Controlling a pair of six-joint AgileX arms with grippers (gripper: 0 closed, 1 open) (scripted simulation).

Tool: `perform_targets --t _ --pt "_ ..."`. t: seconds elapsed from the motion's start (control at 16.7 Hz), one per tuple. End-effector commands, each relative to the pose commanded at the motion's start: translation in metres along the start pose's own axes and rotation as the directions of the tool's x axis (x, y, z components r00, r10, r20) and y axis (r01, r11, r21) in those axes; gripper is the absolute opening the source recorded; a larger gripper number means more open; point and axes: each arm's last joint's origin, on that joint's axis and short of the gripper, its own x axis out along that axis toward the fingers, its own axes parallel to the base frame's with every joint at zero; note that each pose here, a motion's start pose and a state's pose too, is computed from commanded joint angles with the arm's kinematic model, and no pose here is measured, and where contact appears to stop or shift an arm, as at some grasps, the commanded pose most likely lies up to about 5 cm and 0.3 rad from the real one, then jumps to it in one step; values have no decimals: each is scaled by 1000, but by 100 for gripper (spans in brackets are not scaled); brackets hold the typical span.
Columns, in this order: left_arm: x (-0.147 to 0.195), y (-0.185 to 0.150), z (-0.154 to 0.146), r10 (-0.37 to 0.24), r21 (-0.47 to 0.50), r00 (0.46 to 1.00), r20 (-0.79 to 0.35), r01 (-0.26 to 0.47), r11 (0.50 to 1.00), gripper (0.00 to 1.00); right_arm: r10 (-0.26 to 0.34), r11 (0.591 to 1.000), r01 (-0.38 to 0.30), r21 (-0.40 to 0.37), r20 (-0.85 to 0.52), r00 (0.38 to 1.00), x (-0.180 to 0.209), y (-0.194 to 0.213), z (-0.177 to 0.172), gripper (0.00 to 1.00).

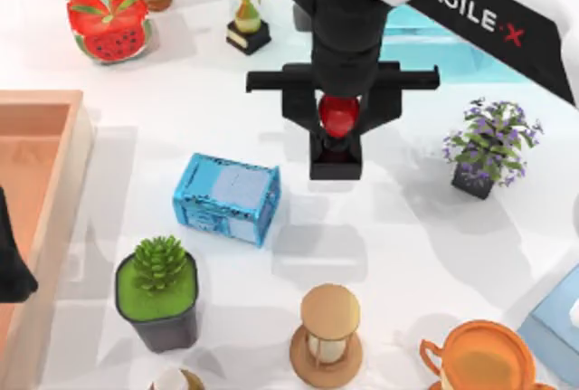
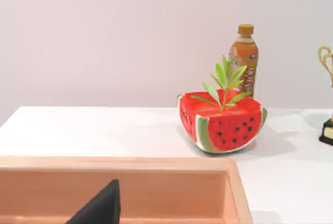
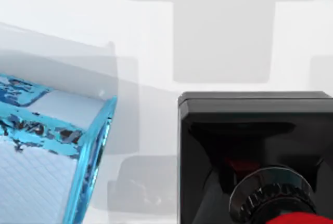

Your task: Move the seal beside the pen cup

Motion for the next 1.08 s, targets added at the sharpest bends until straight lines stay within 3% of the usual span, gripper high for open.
perform_targets --t 0.12,0.9,1.08 --pt "0 0 0 0 0 1000 0 0 1000 100 0 1000 0 0 0 1000 0 0 0 0" --pt "0 0 0 0 0 1000 0 0 1000 100 0 1000 0 0 0 1000 0 0 0 98" --pt "0 0 0 0 0 1000 0 0 1000 100 0 1000 0 0 0 1000 0 0 0 100"
